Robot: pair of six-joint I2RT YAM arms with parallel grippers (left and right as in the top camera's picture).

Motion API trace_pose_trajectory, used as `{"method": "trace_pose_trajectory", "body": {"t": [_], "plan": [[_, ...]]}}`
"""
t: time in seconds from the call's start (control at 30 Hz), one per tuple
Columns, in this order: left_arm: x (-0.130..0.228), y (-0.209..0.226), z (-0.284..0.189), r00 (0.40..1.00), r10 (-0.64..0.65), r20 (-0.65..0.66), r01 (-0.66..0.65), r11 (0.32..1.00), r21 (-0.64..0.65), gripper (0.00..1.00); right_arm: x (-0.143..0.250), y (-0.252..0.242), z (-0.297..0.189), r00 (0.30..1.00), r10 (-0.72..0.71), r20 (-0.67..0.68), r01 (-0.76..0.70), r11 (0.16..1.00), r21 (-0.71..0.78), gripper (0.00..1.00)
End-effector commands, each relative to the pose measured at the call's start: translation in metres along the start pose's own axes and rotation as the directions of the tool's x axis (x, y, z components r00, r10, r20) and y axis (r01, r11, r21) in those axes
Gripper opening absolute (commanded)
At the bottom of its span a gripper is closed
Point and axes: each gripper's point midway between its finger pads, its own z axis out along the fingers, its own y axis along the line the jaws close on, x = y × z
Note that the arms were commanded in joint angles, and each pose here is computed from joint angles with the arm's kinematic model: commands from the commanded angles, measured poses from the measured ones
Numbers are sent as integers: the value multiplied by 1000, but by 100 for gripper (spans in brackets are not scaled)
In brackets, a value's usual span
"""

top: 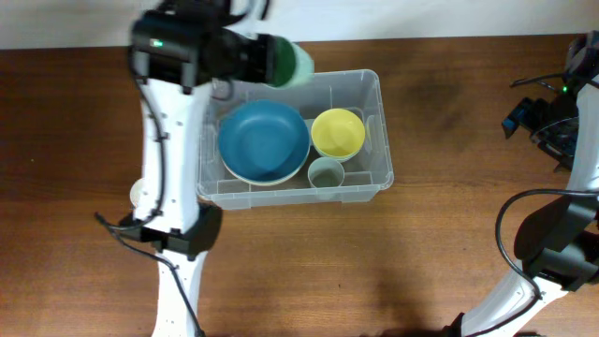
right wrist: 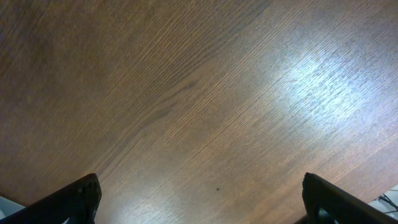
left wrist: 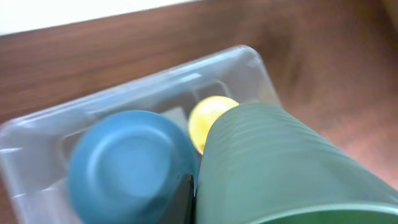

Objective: Pack container
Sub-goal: 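Lift the mint-green cup and carry it over the bin, then lower the mint-green cup into the grey cup and release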

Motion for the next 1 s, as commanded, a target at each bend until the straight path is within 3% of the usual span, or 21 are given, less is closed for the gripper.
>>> {"method": "trace_pose_trajectory", "body": {"t": [0.0,0.17,0.37,0.97], "plan": [[16,-17,21,995,62,-75,-64,997,-31,1,-1,-4,2,1000,10,1,-10,1000,17,99],[51,-38,57,967,88,-238,-92,996,-4,1,-1,-4,2,1000,10,1,-10,1000,17,99],[95,-33,91,905,65,-421,-80,997,-19,1,-1,-4,2,1000,10,1,-10,1000,17,99],[153,-39,125,798,59,-600,-78,997,-7,1,-1,-4,2,1000,10,1,-10,1000,17,99]]}}
